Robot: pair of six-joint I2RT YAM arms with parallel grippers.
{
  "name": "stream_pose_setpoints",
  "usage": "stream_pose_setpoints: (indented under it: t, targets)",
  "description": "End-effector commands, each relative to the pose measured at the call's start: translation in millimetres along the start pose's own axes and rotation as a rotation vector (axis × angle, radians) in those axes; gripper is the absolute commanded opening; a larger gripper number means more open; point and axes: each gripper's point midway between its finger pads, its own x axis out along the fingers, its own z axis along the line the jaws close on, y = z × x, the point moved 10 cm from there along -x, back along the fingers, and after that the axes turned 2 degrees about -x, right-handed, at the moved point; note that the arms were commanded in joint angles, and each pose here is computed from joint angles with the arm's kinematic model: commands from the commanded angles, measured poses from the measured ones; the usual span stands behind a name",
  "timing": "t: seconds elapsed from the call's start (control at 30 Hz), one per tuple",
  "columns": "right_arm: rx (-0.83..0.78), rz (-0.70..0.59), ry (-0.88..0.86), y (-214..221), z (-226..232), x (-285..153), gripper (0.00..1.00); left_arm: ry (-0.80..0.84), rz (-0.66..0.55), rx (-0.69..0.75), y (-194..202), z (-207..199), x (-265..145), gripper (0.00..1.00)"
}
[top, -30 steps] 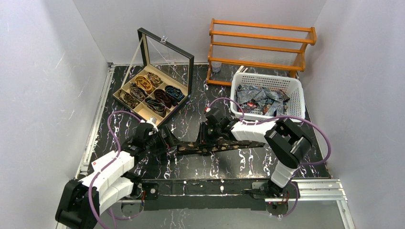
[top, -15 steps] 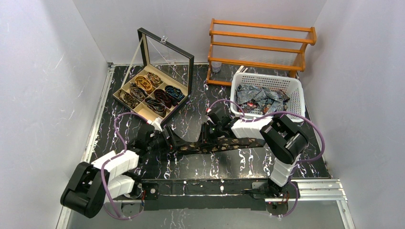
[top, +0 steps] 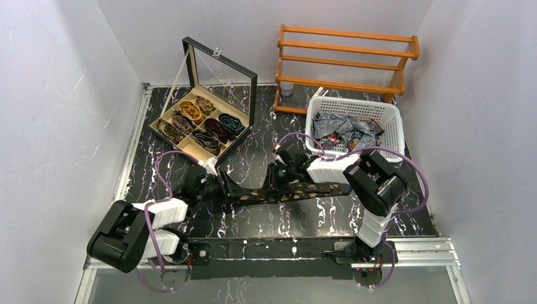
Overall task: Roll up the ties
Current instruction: Roll the tie at the center of the board.
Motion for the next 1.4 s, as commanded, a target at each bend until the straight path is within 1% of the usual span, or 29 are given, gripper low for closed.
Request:
stream_pose_setpoints:
  t: [0.0,0.07,0.13,0.23,0.27,0.37,0.47,0.57,0.63,0.73,0.87,1.0,1.1,1.2,1.37]
  targets:
    - [0.019,0.021,0.046,4,-13,6,0.28,0.029,0.019,0.02,2,-5,0,0.36]
    - [0.019,0.022,0.043,3,-12,6,0.28,0.039,0.014,0.021,1,-9,1,0.3]
    - [0.018,0.017,0.037,2,-10,5,0.28,0.039,0.012,0.021,0,-12,0,0.2]
    - [0.009,0.011,0.027,1,-5,2,0.3,-0.013,0.007,0.011,-2,-13,-2,0.1]
    - [-0.001,0.009,0.014,1,-3,1,0.34,-0.038,0.005,0.015,-3,-14,-3,0.07]
    - [-0.061,-0.026,-0.07,-3,14,-13,0.53,-0.138,-0.009,0.038,-8,-16,-10,0.03]
    - [-0.134,-0.065,-0.128,-9,32,-29,0.62,-0.205,-0.021,0.061,-13,-22,-16,0.01]
    - [-0.2,-0.079,-0.137,-15,45,-41,0.63,-0.294,-0.017,0.068,-16,-24,-22,0.0]
    - [-0.233,-0.09,-0.094,-18,47,-47,0.63,-0.351,-0.02,0.077,-18,-26,-25,0.0]
    - [-0.258,-0.152,0.007,-22,43,-53,0.64,-0.435,-0.04,0.103,-23,-31,-32,0.0]
    - [-0.238,-0.175,0.092,-25,32,-57,0.64,-0.567,-0.036,0.188,-29,-43,-37,0.0]
    - [-0.217,-0.182,0.11,-25,26,-57,0.64,-0.73,-0.035,0.295,-31,-56,-37,0.0]
    - [-0.198,-0.187,0.123,-26,23,-58,0.64,-0.845,-0.037,0.348,-31,-64,-37,0.0]
    - [-0.181,-0.19,0.133,-26,21,-58,0.64,-0.951,-0.082,0.406,-35,-77,-37,0.0]
    - [-0.143,-0.196,0.158,-24,14,-58,0.65,-1.053,-0.11,0.5,-34,-95,-30,0.0]
